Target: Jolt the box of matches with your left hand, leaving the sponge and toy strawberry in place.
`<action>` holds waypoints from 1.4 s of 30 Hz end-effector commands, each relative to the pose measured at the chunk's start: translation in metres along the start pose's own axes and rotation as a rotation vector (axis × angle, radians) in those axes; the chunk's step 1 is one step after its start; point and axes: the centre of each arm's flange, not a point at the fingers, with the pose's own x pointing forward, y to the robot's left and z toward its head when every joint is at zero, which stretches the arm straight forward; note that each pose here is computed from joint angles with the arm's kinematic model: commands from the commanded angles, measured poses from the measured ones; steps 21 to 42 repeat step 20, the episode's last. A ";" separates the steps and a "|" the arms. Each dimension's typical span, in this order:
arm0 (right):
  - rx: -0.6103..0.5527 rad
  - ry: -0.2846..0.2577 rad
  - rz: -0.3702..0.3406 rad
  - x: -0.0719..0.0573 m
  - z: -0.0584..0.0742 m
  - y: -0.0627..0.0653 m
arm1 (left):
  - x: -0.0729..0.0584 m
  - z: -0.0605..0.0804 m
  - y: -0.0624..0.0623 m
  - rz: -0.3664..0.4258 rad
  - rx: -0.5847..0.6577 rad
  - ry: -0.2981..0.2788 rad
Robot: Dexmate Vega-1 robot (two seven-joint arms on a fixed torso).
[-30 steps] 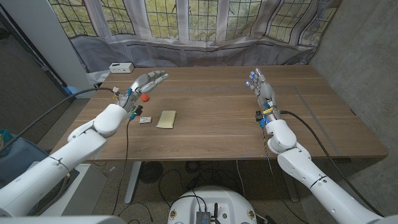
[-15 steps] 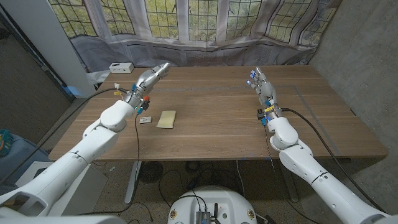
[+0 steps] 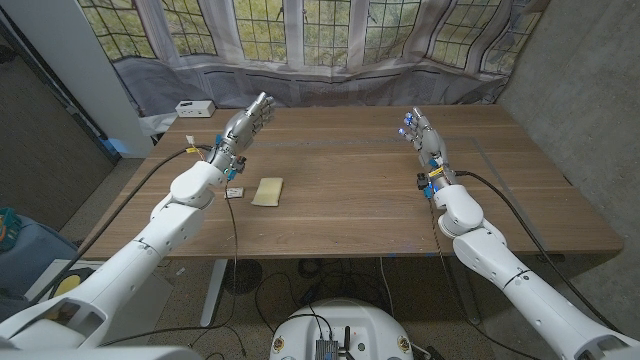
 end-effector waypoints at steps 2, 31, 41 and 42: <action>-0.006 0.014 0.009 0.007 -0.004 -0.004 | 0.000 -0.022 0.001 0.082 -0.063 0.061; 0.007 0.034 -0.016 0.008 -0.012 0.000 | -0.004 -0.036 0.002 0.082 -0.092 0.095; 0.007 0.034 -0.016 0.008 -0.012 0.000 | -0.004 -0.036 0.002 0.082 -0.092 0.095; 0.007 0.034 -0.016 0.008 -0.012 0.000 | -0.004 -0.036 0.002 0.082 -0.092 0.095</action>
